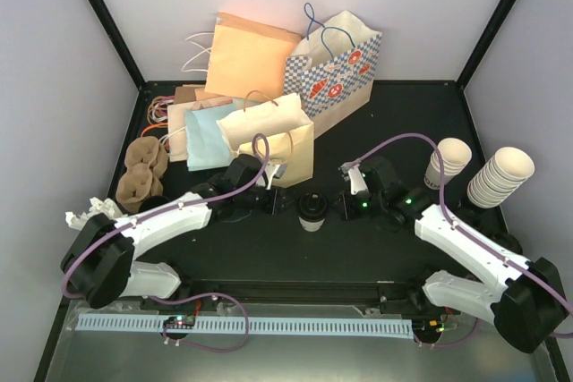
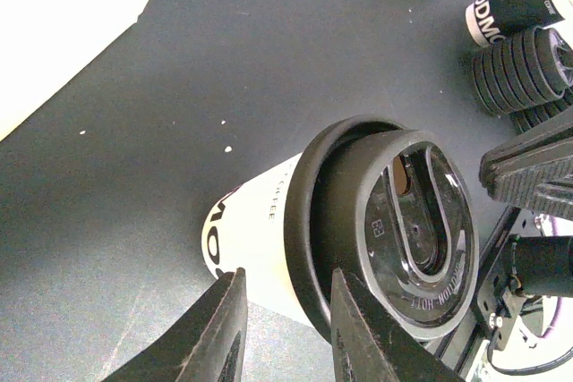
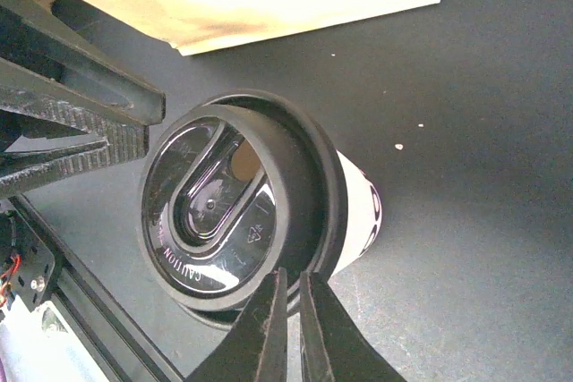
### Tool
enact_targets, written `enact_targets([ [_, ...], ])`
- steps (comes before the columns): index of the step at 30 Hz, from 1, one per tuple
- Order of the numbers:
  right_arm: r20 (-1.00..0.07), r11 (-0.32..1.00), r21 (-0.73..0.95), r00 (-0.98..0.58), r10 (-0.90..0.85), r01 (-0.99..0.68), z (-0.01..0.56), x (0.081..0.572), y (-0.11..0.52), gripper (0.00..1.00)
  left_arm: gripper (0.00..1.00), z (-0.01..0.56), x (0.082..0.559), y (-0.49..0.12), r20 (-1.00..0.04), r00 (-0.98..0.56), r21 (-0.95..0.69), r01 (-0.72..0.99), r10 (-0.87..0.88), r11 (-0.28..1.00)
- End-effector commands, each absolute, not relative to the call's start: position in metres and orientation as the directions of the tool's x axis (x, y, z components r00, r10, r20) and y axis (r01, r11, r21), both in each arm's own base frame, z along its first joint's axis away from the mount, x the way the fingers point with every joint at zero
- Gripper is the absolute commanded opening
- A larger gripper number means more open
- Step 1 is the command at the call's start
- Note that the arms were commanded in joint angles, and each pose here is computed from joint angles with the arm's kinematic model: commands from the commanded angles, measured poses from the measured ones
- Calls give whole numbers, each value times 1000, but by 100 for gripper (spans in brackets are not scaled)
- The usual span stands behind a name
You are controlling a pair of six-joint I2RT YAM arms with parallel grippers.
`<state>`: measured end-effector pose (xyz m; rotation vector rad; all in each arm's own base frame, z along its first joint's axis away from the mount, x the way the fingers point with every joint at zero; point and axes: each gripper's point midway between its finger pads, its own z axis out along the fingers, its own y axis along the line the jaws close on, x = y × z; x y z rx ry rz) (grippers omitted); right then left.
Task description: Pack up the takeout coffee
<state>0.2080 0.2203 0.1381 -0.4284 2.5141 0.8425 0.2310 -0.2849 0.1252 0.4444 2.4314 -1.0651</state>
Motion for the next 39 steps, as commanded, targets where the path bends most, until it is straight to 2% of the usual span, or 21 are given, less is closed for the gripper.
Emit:
enact_targets([
  [1,-529,744,501,-837,-140,-442,147,215,227,11,28,132,236,-291,-524,-846,-627,460,97,628],
  [7,-522,756,485,-839,-152,-439,142,217,226,17,28,130,236,-292,-519,-848,-628,461,104,626],
  [15,-511,763,480,-845,-158,-433,135,219,226,17,22,129,234,-294,-514,-850,-636,466,113,615],
  [22,-504,761,482,-848,-164,-434,132,219,227,17,22,128,230,-298,-507,-852,-651,480,134,589],
  [30,-489,758,486,-854,-177,-435,125,217,228,17,12,120,230,-299,-486,-862,-651,469,147,597],
  [39,-400,773,494,-894,-203,-397,86,199,220,16,10,101,223,-295,-449,-878,-642,447,167,623],
])
